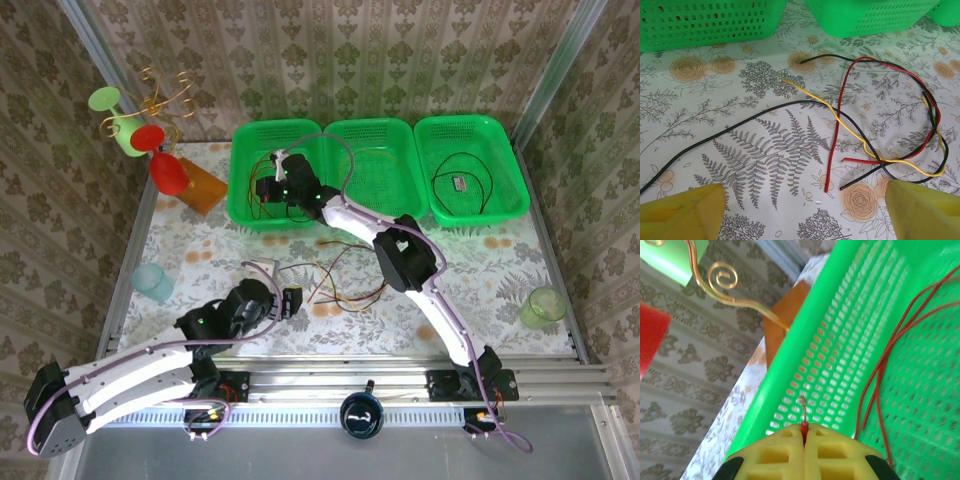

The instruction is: Untangle the cables

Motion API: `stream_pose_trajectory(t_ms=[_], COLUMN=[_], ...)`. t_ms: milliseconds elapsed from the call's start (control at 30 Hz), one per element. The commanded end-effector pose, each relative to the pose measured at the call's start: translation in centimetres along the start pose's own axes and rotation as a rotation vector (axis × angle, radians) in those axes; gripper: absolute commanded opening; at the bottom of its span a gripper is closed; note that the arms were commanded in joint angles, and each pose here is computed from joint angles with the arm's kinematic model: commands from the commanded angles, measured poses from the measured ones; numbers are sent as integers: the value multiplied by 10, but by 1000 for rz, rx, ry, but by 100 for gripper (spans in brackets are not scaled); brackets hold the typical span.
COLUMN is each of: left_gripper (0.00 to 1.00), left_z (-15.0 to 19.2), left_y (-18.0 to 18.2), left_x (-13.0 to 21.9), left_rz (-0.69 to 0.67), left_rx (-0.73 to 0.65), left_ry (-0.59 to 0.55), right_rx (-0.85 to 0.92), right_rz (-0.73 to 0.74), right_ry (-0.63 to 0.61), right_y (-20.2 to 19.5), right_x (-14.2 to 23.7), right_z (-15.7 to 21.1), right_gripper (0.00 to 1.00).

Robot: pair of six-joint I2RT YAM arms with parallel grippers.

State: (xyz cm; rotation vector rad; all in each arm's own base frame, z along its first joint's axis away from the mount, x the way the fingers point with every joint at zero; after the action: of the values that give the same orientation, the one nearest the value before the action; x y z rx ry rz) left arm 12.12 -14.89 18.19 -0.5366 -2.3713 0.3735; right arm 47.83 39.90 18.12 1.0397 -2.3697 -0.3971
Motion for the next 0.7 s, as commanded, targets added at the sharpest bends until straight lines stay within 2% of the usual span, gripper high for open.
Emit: stream_pose_trajectory(t_ms=[0,133,400,467,533,567,667], left_gripper=[84,84,84,84,85,85,86], left_z=[2,0,-6,-8,-12,-14,-20], left_y=[3,4,2,2,2,3,4], left_x=[1,4,6,6,7,8,9], left_rz=[-33,-46,-51,-63,-77,-85,-92], left_rx=[21,25,20,26,31,33,39], left_ry=[-3,-5,-8,-6,2,6,11], right_rx=[86,70,140,159,187,196,237], right_rz=[168,270,302,286,266,266,272], right_ry=[10,77,148,146,135,130,115], right_y=[7,-3,-1,4,11,14,26], right_x=[18,14,17,21,29,33,52], right_z=[-21,-9,-1,-6,-17,-22,-41], right_gripper=[0,0,1,11,38,46,62])
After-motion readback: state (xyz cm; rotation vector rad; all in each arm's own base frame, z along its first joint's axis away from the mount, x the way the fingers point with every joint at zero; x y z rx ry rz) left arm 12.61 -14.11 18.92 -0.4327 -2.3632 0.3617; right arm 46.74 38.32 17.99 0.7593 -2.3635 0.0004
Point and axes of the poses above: each hand's point on the last joint's axis, 136 mm out from that joint toward the fingers, its own x axis back along the fingers, its own y axis along the line the jaws close on, z = x × y, the point moved 10 cm from there along x, back along the fingers, and after that the axes turned 11 degrees about x, right-handed, at the moved point
